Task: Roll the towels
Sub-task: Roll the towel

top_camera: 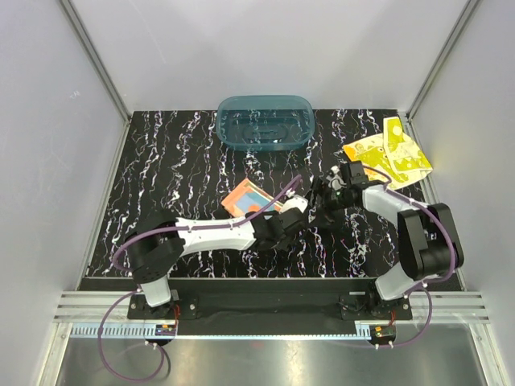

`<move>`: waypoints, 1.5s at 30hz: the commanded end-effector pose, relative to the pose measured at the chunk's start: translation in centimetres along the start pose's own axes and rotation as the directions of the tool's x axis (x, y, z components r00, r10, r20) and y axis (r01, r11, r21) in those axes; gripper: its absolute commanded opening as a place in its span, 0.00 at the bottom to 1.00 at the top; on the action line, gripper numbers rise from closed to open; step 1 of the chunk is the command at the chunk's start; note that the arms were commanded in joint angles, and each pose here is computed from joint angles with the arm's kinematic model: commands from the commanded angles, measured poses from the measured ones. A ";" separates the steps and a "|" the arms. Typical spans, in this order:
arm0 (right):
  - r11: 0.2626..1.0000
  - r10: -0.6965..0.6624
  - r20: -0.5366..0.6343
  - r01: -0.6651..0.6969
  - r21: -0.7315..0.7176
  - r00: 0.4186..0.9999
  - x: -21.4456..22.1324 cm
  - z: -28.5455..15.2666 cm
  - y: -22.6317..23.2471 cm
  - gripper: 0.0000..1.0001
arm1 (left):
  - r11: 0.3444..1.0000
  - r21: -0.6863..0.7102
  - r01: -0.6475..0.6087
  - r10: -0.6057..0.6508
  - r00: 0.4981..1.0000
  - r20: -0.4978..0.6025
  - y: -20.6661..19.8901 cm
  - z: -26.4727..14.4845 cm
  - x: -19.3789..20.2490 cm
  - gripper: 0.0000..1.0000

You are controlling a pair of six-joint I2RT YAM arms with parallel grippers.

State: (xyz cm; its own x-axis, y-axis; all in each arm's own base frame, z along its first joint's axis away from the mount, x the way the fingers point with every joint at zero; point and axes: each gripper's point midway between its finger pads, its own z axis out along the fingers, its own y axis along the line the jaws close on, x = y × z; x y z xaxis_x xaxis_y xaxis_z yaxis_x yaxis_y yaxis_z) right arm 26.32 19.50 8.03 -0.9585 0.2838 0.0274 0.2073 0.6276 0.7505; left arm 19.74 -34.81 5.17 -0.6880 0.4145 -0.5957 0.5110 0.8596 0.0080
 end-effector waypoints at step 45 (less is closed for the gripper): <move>0.907 -0.220 0.092 0.169 0.387 0.971 -8.7 0.3 -0.8 0.73 | 0.880 0.426 0.209 -0.174 0.977 -0.120 -3.3 -2.1 -0.2 0.00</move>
State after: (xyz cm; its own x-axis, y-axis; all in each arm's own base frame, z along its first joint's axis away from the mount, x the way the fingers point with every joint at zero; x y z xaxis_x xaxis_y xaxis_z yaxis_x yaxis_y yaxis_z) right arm 33.26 19.57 4.85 -0.9740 0.2081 -0.0892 0.1297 0.8359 0.5334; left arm 17.77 -34.98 5.54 -0.8186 0.2832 -0.4996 0.5004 0.7786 -0.3785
